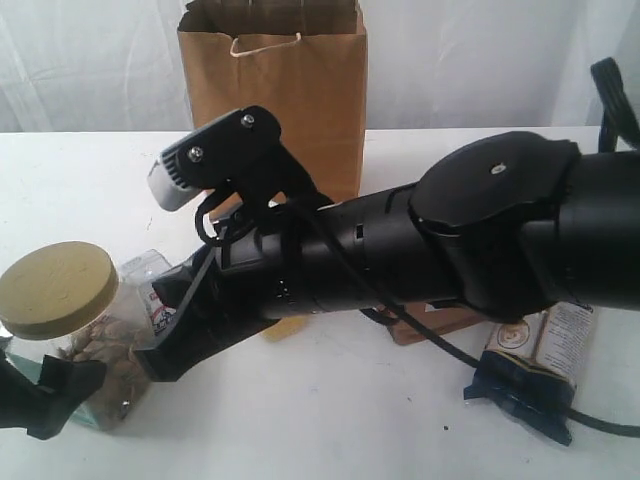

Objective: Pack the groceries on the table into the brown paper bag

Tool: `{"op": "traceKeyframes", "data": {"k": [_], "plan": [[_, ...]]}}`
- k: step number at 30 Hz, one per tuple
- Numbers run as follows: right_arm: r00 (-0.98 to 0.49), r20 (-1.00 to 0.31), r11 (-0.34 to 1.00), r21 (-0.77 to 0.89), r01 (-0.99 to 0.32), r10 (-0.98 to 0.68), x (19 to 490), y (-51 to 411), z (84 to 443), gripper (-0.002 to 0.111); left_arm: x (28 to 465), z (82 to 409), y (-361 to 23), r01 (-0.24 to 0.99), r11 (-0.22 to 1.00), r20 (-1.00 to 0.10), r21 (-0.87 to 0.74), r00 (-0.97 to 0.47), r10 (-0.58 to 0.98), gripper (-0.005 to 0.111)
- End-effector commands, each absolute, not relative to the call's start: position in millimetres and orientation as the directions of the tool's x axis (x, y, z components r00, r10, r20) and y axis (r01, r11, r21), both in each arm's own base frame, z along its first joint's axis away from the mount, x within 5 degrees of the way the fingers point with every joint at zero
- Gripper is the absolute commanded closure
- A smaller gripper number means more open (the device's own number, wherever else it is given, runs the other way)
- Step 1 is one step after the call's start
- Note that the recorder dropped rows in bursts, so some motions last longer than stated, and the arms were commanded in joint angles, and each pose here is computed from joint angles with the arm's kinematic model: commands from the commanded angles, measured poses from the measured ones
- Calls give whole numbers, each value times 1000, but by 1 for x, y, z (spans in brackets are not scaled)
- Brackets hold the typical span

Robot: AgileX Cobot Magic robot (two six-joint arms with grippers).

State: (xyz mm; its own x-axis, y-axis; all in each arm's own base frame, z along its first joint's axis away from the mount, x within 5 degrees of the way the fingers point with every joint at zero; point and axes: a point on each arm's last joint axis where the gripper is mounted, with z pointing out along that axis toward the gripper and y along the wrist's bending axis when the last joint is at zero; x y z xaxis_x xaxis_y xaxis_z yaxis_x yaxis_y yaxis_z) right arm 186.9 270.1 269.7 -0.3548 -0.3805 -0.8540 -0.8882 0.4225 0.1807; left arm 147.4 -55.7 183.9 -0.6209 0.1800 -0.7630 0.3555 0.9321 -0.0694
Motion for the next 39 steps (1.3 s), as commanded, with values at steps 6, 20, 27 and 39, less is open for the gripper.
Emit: {"op": "traceKeyframes", "data": {"k": [6,20,27,39], "plan": [[-345,-858,396,186,-899,-380,183,270,275,108,153,165,-56,319,945,-686,-75,-705,183,2],[-413,-831,362,279,-889,-373,177,272,275,108,156,166,-52,251,965,-696,-80,-707,126,41],[-421,-821,324,307,-895,-386,172,272,275,108,154,165,-55,295,952,-685,-86,-711,159,105],[-430,-808,312,320,-895,-403,170,272,274,108,154,165,-55,354,935,-692,-27,-682,238,99]]}}
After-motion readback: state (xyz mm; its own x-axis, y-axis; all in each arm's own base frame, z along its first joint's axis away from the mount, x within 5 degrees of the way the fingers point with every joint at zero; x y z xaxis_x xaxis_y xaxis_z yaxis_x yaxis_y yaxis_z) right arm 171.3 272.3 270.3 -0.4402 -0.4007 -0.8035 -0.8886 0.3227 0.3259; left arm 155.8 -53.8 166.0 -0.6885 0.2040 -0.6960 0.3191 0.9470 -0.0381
